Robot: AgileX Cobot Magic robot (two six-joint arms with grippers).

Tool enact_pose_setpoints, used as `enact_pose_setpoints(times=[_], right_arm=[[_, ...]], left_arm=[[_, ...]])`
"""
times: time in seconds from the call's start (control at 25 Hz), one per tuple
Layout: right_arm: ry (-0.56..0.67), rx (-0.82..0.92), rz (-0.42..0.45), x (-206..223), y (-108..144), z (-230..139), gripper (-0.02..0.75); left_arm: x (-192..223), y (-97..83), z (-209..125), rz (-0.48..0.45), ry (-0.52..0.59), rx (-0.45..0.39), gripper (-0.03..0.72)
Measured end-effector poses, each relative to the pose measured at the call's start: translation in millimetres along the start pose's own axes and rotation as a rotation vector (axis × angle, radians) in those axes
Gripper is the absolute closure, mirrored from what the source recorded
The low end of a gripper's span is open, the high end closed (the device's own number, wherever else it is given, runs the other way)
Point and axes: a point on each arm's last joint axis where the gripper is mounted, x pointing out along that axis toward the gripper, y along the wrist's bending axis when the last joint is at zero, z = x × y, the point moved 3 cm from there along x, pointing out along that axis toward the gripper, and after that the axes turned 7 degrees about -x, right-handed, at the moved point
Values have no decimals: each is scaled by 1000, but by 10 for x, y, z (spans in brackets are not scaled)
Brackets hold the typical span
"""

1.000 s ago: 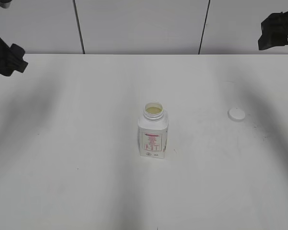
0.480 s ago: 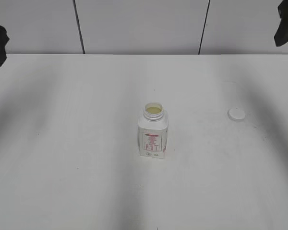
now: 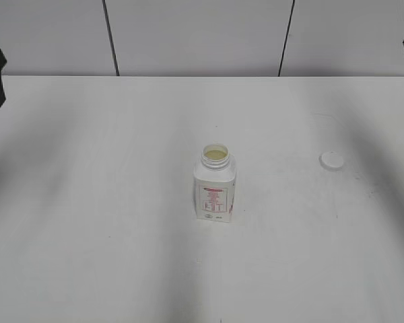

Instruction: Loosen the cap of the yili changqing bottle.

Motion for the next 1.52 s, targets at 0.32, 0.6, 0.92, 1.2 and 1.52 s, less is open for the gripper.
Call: enact_pose_setpoints(times=[0.32, 0.6, 0.92, 1.2, 1.52], right_arm=[[-61, -43, -13, -291, 19, -113, 143], [-24, -90, -12, -299, 56, -379, 143], [-20, -86, 11, -314, 97, -470, 143], [3, -72, 55, -342, 208, -866, 143], [23, -61, 69, -158, 302, -1389, 143]], left_arm=[[-206, 71, -73, -43, -51, -51, 100], [-24, 494, -400, 21, 38, -130, 102], [-179, 548, -790, -19, -20, -207, 102], [-267, 412, -1285, -84, -101, -238, 102], [-277, 290, -1787, -127, -192, -263, 102]])
